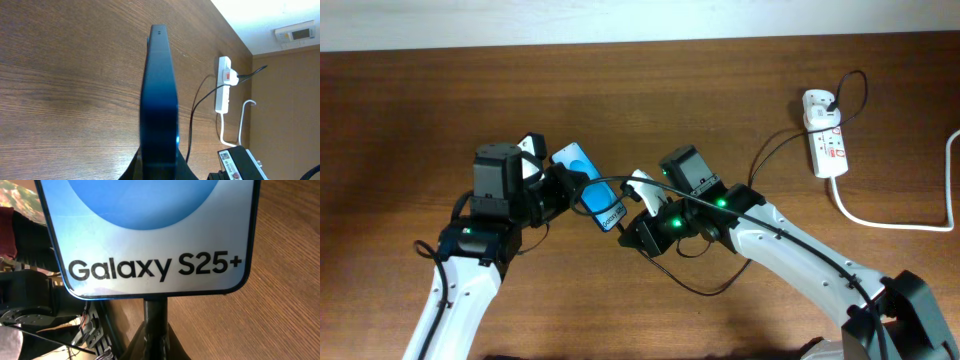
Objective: Plug charger to phone and switch on socket
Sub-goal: 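Open the right gripper and pull it away from the plugged phone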
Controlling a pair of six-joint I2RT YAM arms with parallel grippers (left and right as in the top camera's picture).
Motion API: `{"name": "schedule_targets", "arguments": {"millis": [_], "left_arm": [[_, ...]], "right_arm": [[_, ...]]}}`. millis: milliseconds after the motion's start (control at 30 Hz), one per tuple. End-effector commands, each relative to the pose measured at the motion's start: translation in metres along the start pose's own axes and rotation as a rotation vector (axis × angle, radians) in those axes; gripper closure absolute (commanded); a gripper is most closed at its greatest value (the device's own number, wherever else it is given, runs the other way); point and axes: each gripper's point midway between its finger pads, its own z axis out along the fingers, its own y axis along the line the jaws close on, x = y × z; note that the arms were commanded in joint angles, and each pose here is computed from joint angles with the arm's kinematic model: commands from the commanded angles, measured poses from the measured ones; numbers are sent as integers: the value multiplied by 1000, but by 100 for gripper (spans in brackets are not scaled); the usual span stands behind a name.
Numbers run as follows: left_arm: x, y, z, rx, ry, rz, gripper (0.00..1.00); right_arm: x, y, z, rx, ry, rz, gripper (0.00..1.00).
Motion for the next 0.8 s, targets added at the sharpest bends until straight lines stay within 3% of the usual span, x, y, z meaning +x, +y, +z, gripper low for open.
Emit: {"name": "schedule_targets", "arguments": {"millis": [0, 267, 333, 500, 567, 767], "left_arm": [[55, -26, 0, 120, 227, -2, 100], [40, -28, -2, 141, 180, -36, 100], [39, -28, -1, 140, 177, -35, 100], [17, -12, 2, 50, 57, -29, 100], [7, -6, -1, 38, 26, -46, 100], [0, -8, -3, 61, 11, -46, 100]], "right_arm": [[-36, 20, -10, -47, -101, -90, 96], [-30, 30, -10, -110, -75, -81, 91], [-28, 30, -10, -109, -70, -76, 81], [-24, 32, -10, -122, -55, -64, 74], [-22, 31, -10, -119, -47, -56, 61], [-26, 16, -9, -31, -65, -59, 46]]}}
